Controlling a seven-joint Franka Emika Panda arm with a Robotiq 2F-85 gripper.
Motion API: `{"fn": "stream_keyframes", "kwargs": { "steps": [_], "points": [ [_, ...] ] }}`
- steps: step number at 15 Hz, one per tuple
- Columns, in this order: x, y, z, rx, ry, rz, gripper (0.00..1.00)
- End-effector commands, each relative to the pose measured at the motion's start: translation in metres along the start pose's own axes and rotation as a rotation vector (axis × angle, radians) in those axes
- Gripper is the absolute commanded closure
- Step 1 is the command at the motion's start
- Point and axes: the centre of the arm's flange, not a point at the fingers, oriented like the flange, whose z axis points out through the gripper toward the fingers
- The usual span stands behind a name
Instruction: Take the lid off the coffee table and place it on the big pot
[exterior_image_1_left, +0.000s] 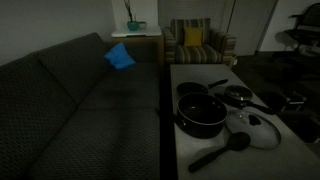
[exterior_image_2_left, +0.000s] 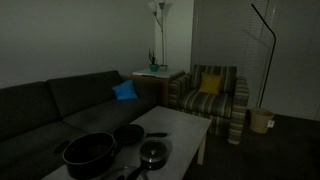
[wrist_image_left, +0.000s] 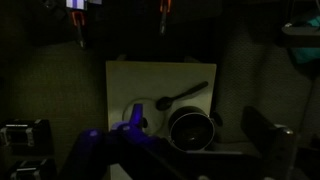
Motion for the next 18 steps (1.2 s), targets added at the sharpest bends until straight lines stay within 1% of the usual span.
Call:
{"fn": "stream_keyframes", "kwargs": {
  "steps": [1, 9, 13, 18],
  "points": [
    [0.000, 0.000, 0.000, 0.000, 0.000, 0.000, 0.00],
    [0.001, 0.001, 0.000, 0.001, -0.003, -0.003, 0.00],
    [0.012, 0.004, 0.005, -0.008, 0.000, -0.014, 0.00],
    [0.035, 0.006, 0.018, -0.009, 0.015, -0.033, 0.00]
  ]
}}
